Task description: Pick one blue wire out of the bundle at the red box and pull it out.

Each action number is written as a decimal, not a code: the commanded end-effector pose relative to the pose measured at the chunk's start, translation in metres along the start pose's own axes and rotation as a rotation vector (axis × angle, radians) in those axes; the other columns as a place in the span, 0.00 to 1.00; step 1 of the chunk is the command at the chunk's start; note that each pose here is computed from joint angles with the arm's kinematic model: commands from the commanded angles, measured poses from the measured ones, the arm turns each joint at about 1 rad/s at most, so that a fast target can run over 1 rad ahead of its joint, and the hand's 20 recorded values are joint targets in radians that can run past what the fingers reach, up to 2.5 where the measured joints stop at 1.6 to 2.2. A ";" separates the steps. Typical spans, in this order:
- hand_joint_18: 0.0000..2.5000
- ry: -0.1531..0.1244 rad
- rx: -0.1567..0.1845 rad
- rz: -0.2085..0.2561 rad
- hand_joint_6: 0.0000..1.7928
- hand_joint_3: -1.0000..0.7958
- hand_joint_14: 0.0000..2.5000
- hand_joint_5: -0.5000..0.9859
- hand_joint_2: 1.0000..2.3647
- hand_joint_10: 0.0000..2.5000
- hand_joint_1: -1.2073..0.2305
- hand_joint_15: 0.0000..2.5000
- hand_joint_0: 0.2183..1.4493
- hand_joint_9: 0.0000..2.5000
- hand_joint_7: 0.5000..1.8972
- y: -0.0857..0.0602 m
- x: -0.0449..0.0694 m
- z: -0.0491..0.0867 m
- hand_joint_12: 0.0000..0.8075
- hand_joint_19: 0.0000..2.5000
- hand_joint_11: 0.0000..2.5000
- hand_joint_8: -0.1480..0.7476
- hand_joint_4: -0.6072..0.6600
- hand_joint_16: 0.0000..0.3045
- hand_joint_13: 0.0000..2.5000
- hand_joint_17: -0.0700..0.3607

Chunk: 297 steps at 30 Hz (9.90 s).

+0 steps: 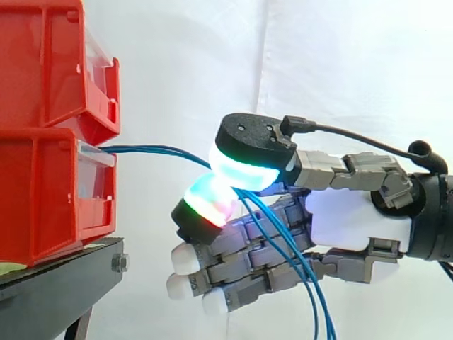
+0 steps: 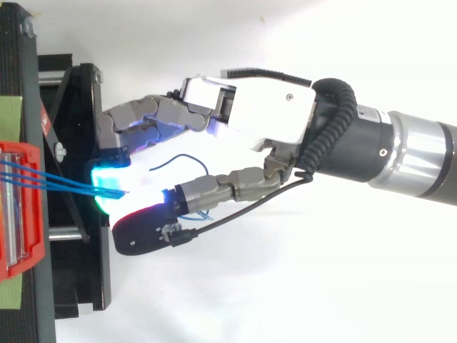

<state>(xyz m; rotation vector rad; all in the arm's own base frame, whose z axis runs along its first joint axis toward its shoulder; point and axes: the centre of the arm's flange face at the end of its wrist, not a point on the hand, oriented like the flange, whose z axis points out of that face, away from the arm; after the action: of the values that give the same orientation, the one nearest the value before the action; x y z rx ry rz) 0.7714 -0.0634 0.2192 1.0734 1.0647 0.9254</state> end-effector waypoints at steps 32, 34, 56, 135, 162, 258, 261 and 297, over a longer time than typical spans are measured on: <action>0.20 0.031 0.162 -0.063 0.31 0.28 0.00 0.31 0.00 0.01 0.47 0.09 0.26 0.39 0.68 0.020 -0.021 -0.020 0.48 0.17 0.23 0.48 0.77 0.20 0.23 0.47; 0.19 0.032 0.163 -0.063 0.30 0.29 0.00 0.31 0.00 0.01 0.50 0.10 0.27 0.39 0.71 0.019 -0.021 -0.021 0.47 0.18 0.22 0.47 0.76 0.19 0.23 0.47; 0.18 0.028 0.162 -0.063 0.28 0.28 0.00 0.31 0.00 0.01 0.58 0.10 0.20 0.40 0.67 0.019 -0.023 -0.020 0.52 0.19 0.21 0.50 0.74 0.22 0.23 0.52; 0.18 0.021 0.160 -0.055 0.31 0.28 0.00 0.28 0.00 0.01 0.53 0.10 0.21 0.38 0.63 0.018 -0.027 -0.019 0.51 0.19 0.24 0.50 0.72 0.22 0.22 0.51; 0.17 0.022 0.159 -0.055 0.41 0.45 0.01 0.24 0.01 0.01 0.33 0.10 0.30 0.36 0.50 0.018 -0.027 -0.019 0.47 0.18 0.26 0.48 0.71 0.20 0.22 0.47; 0.17 0.020 0.151 -0.015 0.29 0.51 0.00 0.28 0.02 0.01 0.29 0.09 0.35 0.38 0.69 0.022 -0.027 -0.017 0.45 0.15 0.26 0.45 0.76 0.19 0.21 0.46; 0.17 0.019 0.150 -0.015 0.34 0.46 0.00 0.26 0.02 0.01 0.25 0.09 0.35 0.38 0.60 0.022 -0.028 -0.017 0.45 0.15 0.28 0.46 0.75 0.19 0.21 0.47; 0.16 0.015 0.149 -0.014 0.33 0.38 0.01 0.28 0.01 0.01 0.41 0.10 0.27 0.41 0.64 0.023 -0.028 -0.016 0.47 0.18 0.28 0.47 0.70 0.20 0.22 0.48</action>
<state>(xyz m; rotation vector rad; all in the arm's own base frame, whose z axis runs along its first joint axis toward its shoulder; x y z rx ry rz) 0.7473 -0.0815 0.2450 1.1813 1.1668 0.8538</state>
